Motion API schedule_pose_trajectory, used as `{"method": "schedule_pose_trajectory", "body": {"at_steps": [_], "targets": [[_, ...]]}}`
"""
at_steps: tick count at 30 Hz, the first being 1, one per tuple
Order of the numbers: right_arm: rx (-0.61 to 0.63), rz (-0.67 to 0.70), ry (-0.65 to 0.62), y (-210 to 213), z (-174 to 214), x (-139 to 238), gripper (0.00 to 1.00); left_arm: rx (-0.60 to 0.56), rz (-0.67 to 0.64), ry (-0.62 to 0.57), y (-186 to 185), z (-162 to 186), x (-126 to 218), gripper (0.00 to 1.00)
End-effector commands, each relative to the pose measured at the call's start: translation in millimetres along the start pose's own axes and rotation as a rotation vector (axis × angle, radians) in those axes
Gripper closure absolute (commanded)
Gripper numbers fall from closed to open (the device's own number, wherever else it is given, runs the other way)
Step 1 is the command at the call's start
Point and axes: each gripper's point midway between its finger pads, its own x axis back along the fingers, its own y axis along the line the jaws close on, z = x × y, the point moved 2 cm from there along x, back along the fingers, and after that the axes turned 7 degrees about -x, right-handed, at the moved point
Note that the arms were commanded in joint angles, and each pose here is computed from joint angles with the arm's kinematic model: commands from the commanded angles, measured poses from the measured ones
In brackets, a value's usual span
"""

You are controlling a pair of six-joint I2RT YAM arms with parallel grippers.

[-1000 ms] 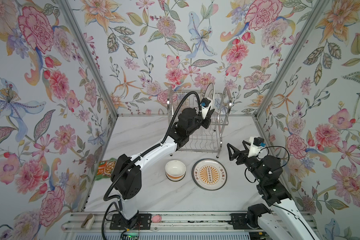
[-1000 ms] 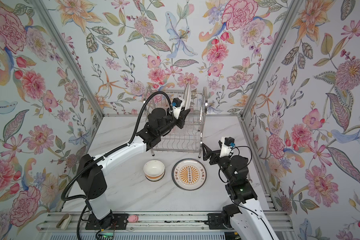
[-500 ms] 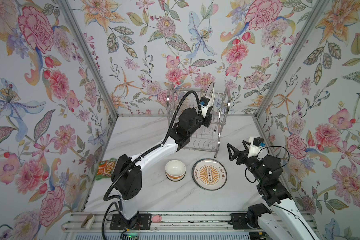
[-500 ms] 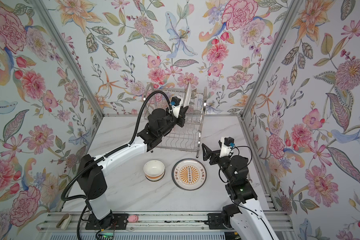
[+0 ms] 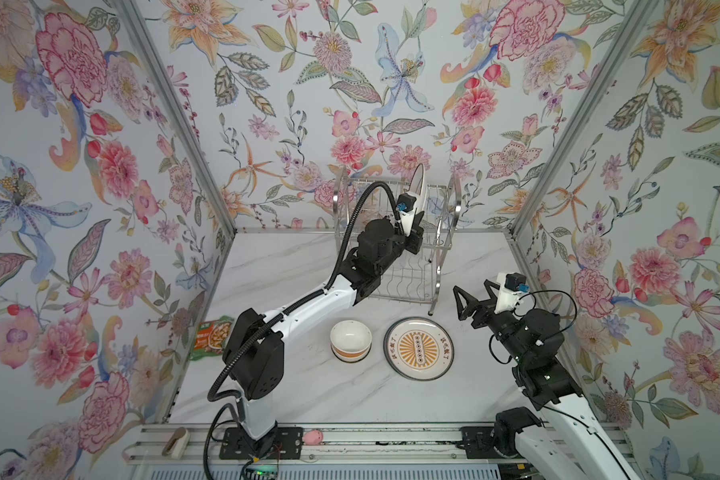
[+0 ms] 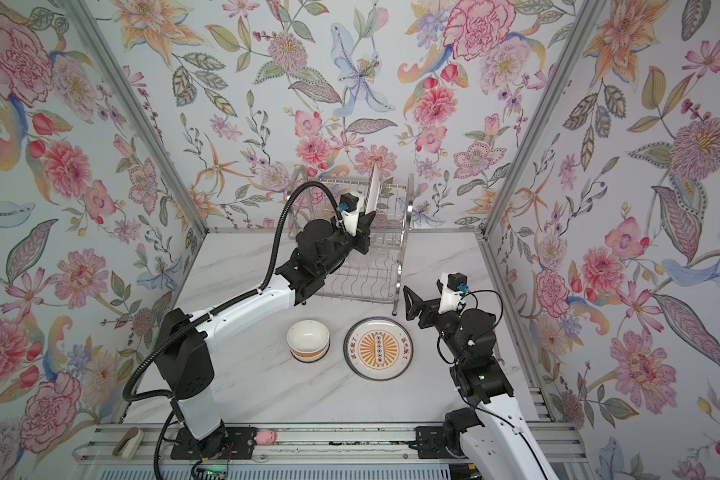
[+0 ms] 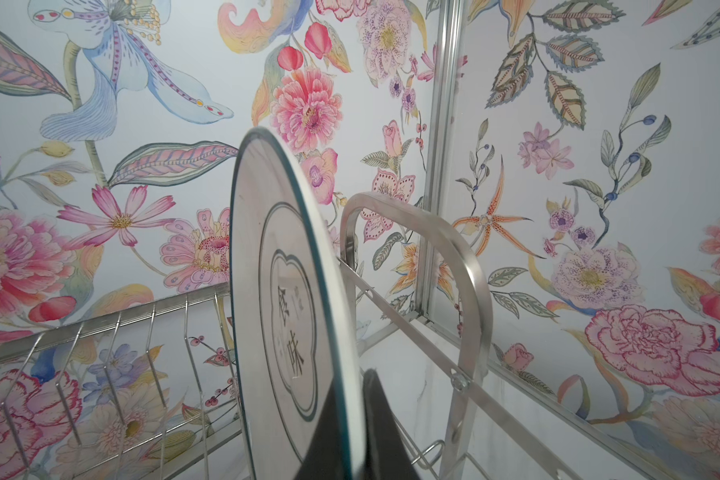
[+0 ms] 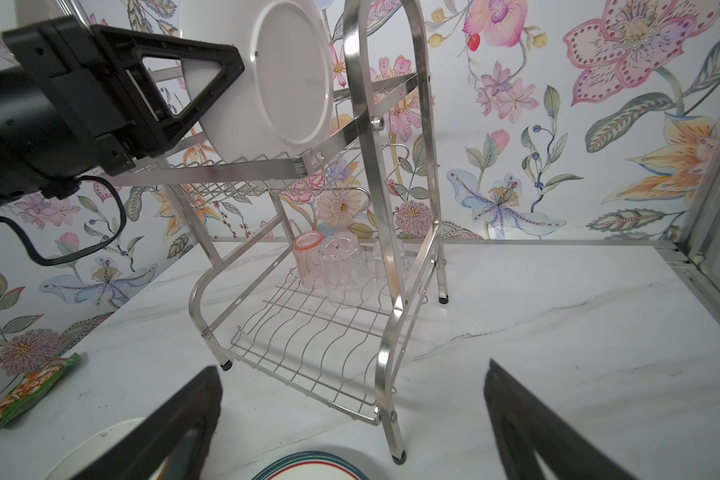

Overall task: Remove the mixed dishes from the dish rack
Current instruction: 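Close the left gripper on the white plate's rim in the rack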

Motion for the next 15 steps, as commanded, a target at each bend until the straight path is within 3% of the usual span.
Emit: {"method": "schedule_pose_trajectory", "body": {"at_steps": [1, 15], "targets": [[0.015, -0.009, -0.022, 0.7, -4.5, 0.2, 0.01, 0.055, -0.034, -0.087, -9.7, -18.5, 1.9, 1.0], [0.014, -0.005, -0.021, -2.4, -3.7, 1.4, 0.01, 0.094, -0.163, -0.079, -3.6, -16.0, -10.8, 1.0]]}}
